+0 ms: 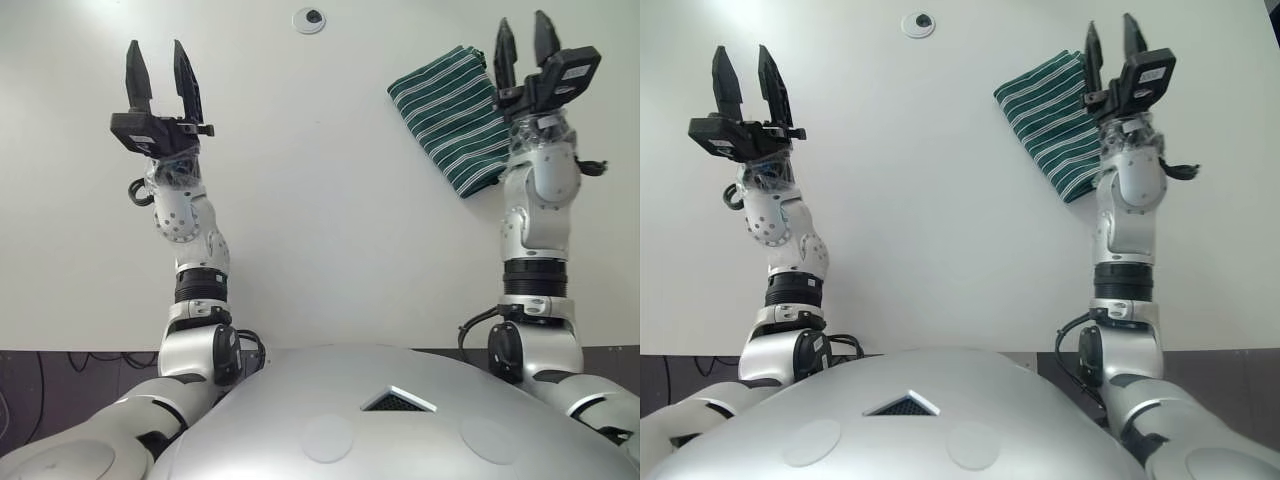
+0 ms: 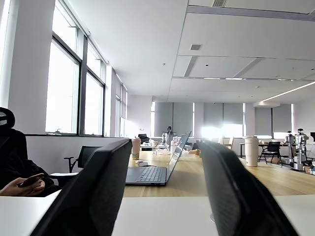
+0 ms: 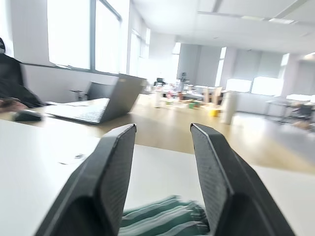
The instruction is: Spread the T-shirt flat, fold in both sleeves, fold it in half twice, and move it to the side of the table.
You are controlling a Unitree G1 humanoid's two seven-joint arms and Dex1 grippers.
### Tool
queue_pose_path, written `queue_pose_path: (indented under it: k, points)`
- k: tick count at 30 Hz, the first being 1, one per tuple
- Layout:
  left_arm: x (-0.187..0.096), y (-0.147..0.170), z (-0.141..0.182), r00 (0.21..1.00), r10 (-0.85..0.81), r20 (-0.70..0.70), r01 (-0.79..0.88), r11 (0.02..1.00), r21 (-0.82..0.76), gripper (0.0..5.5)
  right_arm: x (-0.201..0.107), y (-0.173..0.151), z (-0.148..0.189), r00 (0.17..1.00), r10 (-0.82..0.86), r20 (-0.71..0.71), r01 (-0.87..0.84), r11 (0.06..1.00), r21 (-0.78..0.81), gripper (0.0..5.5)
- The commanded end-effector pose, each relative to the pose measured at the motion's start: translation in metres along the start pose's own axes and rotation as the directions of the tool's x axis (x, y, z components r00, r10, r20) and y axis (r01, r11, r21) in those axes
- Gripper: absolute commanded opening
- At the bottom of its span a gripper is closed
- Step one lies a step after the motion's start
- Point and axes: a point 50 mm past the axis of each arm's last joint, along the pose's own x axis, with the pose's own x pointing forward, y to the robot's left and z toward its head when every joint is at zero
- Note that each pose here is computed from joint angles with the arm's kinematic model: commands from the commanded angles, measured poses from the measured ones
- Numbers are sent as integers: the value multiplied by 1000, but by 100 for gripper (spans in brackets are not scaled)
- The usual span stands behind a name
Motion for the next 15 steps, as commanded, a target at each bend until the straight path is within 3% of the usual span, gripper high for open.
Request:
queue_pose_path:
  k: [1, 9, 15]
  points:
    - [-1, -4, -8, 999, -25, -32, 25, 1000, -13, 248, -3, 8, -12, 998, 43, 46, -46, 997, 64, 202]
    - [-7, 0, -17, 995, -64, -73, 71, 993, 96, 248, -5, 31, -35, 987, 156, 42, -156, 988, -1, 202]
    - [-9, -4, -22, 990, -116, -85, 130, 976, 174, 248, -7, 37, -41, 987, 152, 50, -152, 988, -3, 202]
